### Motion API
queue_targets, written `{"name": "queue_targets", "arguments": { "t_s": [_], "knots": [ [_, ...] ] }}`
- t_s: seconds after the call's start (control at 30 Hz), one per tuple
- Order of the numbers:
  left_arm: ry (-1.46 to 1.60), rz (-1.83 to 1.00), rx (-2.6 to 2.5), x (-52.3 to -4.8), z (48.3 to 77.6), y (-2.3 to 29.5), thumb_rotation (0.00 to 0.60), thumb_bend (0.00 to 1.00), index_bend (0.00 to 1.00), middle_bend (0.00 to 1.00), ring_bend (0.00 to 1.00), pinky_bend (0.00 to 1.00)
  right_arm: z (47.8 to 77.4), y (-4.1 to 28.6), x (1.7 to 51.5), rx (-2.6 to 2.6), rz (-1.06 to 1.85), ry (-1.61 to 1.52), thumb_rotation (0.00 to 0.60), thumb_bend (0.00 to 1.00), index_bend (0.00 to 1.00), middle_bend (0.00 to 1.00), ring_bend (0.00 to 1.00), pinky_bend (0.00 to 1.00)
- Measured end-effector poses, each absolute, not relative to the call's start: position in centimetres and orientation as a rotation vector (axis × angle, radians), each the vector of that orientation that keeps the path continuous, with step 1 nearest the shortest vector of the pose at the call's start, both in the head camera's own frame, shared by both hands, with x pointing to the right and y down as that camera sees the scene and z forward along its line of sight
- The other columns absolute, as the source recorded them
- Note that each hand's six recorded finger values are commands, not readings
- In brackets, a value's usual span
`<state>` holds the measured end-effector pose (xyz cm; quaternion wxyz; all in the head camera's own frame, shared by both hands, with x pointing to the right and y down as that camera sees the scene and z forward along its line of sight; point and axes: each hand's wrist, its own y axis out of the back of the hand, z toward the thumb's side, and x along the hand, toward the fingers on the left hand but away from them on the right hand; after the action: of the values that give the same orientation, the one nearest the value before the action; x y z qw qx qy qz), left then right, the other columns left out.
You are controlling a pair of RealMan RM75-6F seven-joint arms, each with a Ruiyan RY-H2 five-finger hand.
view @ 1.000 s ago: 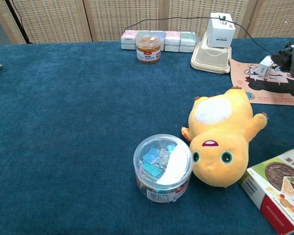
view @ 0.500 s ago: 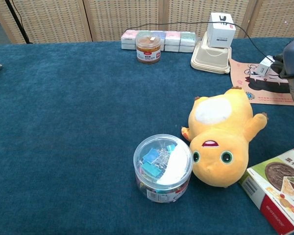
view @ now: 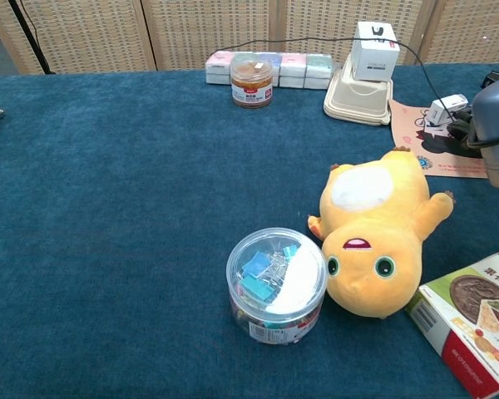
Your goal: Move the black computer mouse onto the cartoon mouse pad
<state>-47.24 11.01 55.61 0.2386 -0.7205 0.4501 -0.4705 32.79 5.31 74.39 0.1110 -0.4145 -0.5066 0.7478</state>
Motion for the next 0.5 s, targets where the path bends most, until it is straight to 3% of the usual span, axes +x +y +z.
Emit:
{"name": "queue_targets", "arguments": {
  "t_s": [0.5],
  "knots": [
    [1.251, -1.300, -1.963, -47.8, 55.6, 10.9, 0.600, 0.00, 0.00, 0.00, 0.00, 0.00, 75.9, 5.2, 33.6, -1.233, 2.157, -1.535, 0.600, 0.47, 0.41, 0.46, 0.43, 0.52]
  ]
}}
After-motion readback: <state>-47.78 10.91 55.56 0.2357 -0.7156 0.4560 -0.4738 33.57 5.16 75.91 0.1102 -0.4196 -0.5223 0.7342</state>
